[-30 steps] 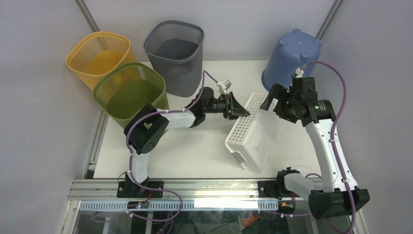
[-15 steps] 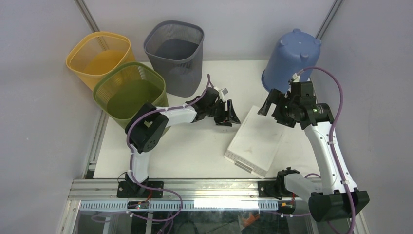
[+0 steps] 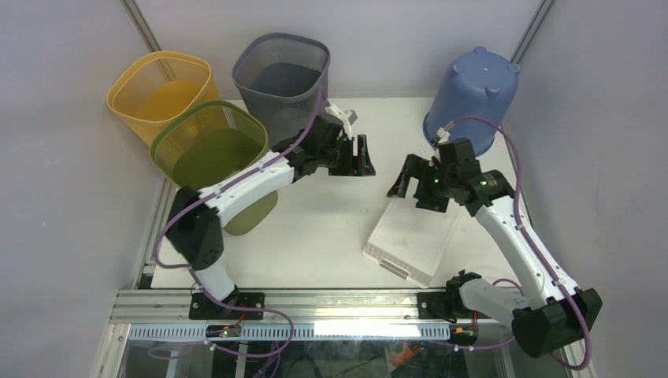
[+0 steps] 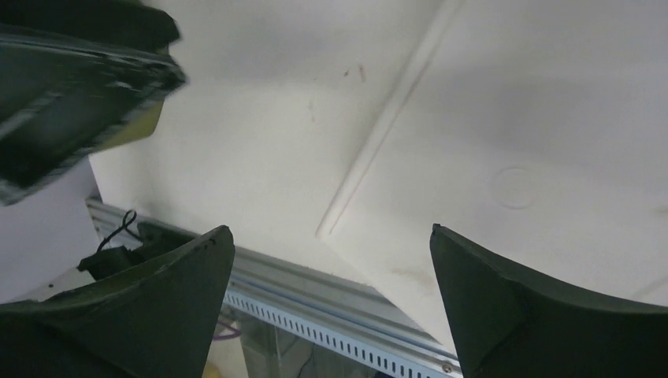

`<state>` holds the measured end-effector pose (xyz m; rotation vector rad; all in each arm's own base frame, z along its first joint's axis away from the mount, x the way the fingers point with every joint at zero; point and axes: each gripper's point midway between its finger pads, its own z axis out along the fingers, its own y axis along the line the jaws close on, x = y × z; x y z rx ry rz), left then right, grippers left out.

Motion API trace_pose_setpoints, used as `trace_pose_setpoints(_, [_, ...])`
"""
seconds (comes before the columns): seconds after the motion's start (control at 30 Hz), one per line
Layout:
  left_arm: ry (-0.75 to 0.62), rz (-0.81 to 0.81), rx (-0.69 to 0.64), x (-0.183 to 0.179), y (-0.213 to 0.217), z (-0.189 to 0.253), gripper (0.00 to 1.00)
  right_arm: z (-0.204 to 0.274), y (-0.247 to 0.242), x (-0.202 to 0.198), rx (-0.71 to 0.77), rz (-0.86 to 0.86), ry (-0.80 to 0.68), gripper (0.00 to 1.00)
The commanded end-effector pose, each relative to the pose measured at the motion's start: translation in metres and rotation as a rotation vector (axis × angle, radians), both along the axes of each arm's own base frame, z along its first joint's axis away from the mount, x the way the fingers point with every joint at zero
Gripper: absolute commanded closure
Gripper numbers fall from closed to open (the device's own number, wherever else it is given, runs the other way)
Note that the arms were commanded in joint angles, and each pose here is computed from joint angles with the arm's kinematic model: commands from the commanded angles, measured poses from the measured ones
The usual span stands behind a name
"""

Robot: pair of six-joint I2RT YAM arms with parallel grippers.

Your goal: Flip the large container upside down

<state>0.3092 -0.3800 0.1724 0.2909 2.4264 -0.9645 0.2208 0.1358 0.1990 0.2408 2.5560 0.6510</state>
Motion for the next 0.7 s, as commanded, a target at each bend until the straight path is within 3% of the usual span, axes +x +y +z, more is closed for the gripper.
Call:
trace_pose_setpoints(0.0, [-0.189, 0.109, 0.051, 0.001, 0.047, 0.075, 0.31, 0.005, 0.06, 0.002, 0.121, 0.086, -0.025, 0.0])
trace_pose_setpoints(0.2, [-0.217, 0.329, 0.119, 0.002, 0.098, 0.094, 0.29, -0.028, 0.119, -0.012, 0.103, 0.158, 0.048, 0.0])
trace_pose_setpoints(0.4, [-0.243, 0.417, 0.15, 0.014, 0.118, 0.096, 0.27, -0.079, 0.146, -0.037, 0.069, 0.168, 0.193, 0.0])
trace_pose_setpoints(0.5, [-0.24, 0.408, 0.151, 0.014, 0.117, 0.096, 0.27, -0.096, 0.127, -0.041, -0.019, 0.118, 0.228, 0.0])
trace_pose_setpoints(0.67, [-0.226, 0.387, 0.151, 0.014, 0.113, 0.09, 0.27, -0.103, 0.055, -0.034, -0.249, -0.073, 0.205, 0.0])
